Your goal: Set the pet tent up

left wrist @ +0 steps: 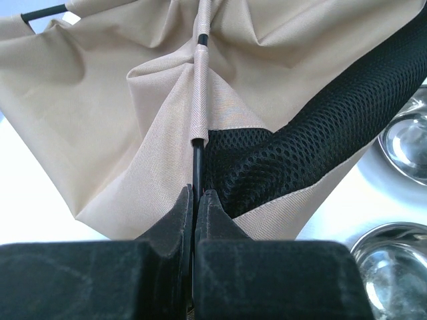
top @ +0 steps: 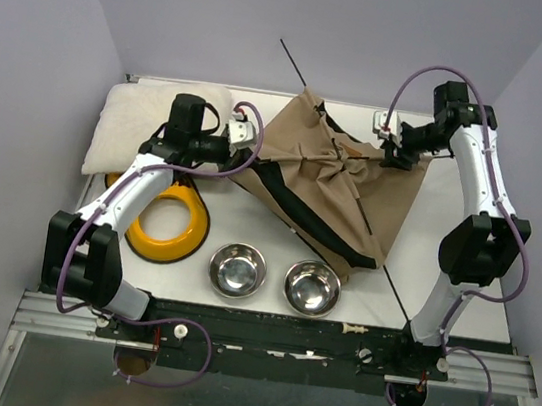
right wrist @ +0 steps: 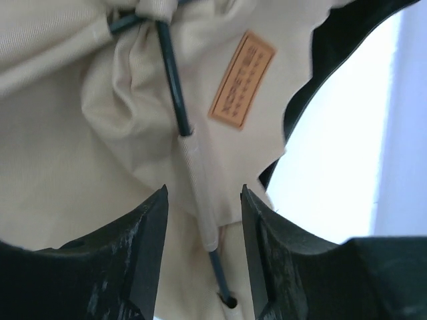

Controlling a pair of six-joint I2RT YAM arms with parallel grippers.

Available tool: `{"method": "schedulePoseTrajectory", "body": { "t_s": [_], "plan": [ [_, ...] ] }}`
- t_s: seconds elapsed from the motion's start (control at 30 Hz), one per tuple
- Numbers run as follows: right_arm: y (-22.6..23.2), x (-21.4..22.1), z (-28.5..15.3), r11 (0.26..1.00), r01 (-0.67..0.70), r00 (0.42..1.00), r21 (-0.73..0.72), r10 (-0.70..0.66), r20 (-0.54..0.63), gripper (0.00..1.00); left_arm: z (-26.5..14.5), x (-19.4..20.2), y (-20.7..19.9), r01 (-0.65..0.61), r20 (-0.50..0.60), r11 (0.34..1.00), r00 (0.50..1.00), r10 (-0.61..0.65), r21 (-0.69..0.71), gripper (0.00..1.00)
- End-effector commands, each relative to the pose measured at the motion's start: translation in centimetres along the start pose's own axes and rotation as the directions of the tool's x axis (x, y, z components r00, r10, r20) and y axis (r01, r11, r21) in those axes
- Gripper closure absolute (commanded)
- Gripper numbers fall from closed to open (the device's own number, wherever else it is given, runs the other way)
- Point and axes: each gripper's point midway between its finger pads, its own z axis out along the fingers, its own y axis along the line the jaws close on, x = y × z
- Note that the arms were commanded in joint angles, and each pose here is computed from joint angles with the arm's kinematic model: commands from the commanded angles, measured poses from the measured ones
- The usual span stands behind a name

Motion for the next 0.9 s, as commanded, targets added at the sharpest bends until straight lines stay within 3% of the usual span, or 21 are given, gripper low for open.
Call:
{"method": "schedulePoseTrajectory", "body": {
  "t_s": [0.0, 0.23, 0.57, 0.63, 0.73, 0.87],
  "plan": [
    [-0.1, -5.8, -1.9, 1.0, 0.013, 0.989, 0.023, -0.016, 0.147, 0.44, 0.2, -1.5, 0.5, -0.124, 0.009, 0.992, 0.992, 0.124, 0.003, 1.0],
    [0.4, -8.2, -0.4, 0.999, 0.051, 0.982, -0.005, -0.049, 0.184, 0.46, 0.1, -1.7, 0.2, -0.135, 0.008, 0.991, 0.991, 0.135, 0.001, 1.0],
    [2.2, -6.0, 4.0, 0.987, 0.089, 0.991, -0.135, -0.075, 0.108, 0.55, -0.6, -2.9, 0.1, -0.166, 0.015, 0.986, 0.986, 0.167, -0.017, 1.0],
    [2.6, -5.6, 4.0, 0.986, 0.084, 0.993, -0.147, -0.071, 0.09, 0.65, -0.8, -3.2, 0.0, -0.173, 0.017, 0.985, 0.985, 0.174, -0.023, 1.0],
    [3.1, -5.8, 3.3, 0.986, 0.074, 0.995, -0.152, -0.063, 0.078, 0.97, -1.2, -4.0, -0.3, -0.192, 0.024, 0.981, 0.981, 0.193, -0.035, 1.0],
    [2.5, -8.4, 0.8, 0.998, 0.042, 0.993, -0.051, -0.036, 0.108, 0.99, -1.9, -6.2, -0.6, -0.232, 0.05, 0.97, 0.97, 0.236, -0.077, 1.0]
  ]
}}
